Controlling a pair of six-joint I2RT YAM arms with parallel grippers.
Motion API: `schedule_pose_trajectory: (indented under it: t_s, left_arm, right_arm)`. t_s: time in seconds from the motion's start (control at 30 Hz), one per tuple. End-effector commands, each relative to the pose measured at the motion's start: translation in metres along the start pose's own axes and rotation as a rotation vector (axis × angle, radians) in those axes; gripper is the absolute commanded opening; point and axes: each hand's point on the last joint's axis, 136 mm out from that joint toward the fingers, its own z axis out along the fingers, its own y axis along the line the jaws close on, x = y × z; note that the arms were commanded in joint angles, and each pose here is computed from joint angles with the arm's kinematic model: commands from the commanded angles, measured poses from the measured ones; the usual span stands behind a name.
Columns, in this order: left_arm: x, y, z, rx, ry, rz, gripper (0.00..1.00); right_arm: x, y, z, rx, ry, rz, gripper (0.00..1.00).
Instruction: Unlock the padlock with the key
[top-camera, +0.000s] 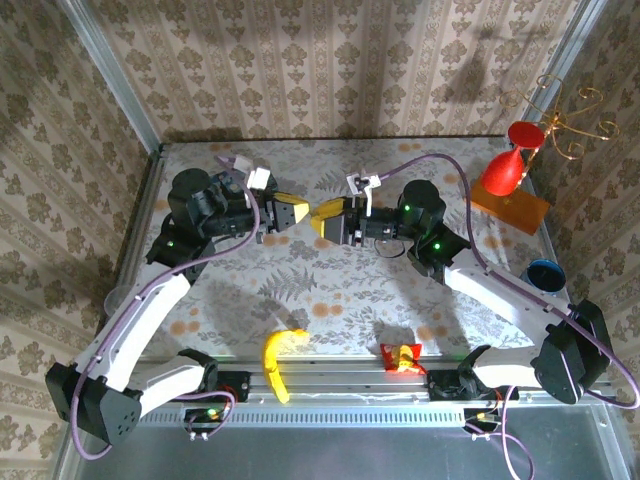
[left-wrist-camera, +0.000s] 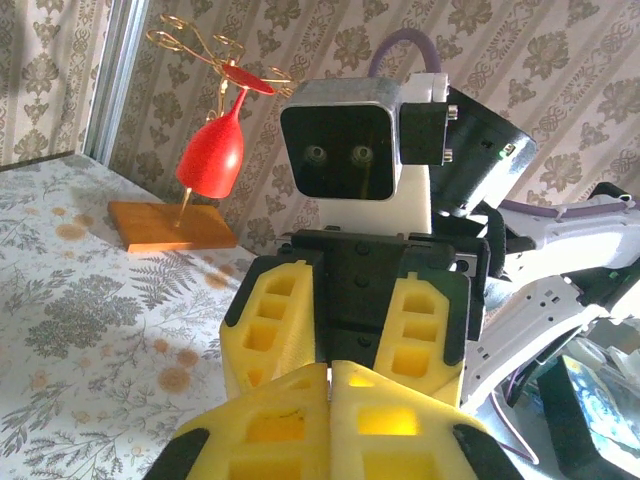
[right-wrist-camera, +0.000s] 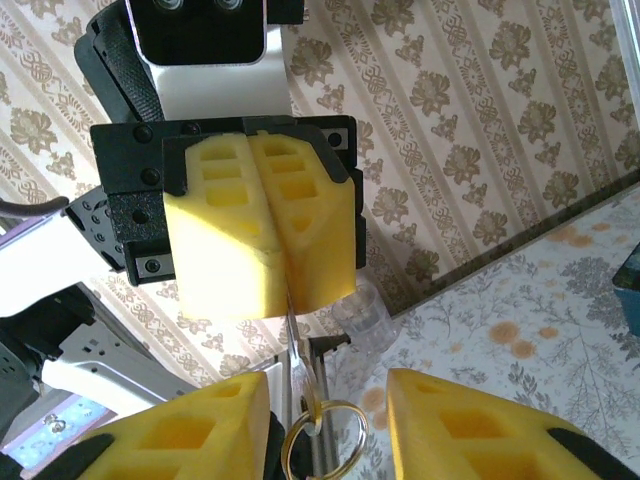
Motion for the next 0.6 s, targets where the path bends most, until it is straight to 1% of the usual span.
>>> schedule_pose_trajectory:
  t_s: [0.0,0.17,0.3,0.4,0.5,0.53,0.57]
  left_arm:
    - [-0.004,-0.012,-0.004,0.029,-0.014,0.025,0.0]
    - [-0.005,-0.013,-0.005,0.031,-0.017,0.028,0.0]
    - [-0.004,-0.013,-0.004,0.028,-0.015,0.024,0.0]
    - [-0.003,-0.012,-0.005,0.022,-0.013,0.013,0.0]
    - [-0.006,-0.003,-0.01,-0.015,-0.032,0.005,0.0]
    - [-0.006,-0.001,-0.011,-0.023,-0.036,0.001,0.04]
    - [-0.007,0.0,-0.011,-0.03,-0.04,-0.001,0.18]
  right_arm:
    - [-0.008,0.009,0.002,-0.022,-0.004,-0.022,0.3]
    - [-0.008,0.009,0.001,-0.019,-0.005,-0.022,0.2]
    - [-0.012,0.01,0.0,-0.017,-0.014,-0.027,0.08]
    - [-0.012,0.01,-0.001,-0.009,-0.017,-0.03,0.01]
    - [-0.013,0.007,-0.002,0.012,-0.023,-0.026,0.0]
    - [-0.012,0.005,-0.002,0.022,-0.025,-0.024,0.0]
    - [-0.013,0.004,-0.003,0.034,-0.028,-0.022,0.0]
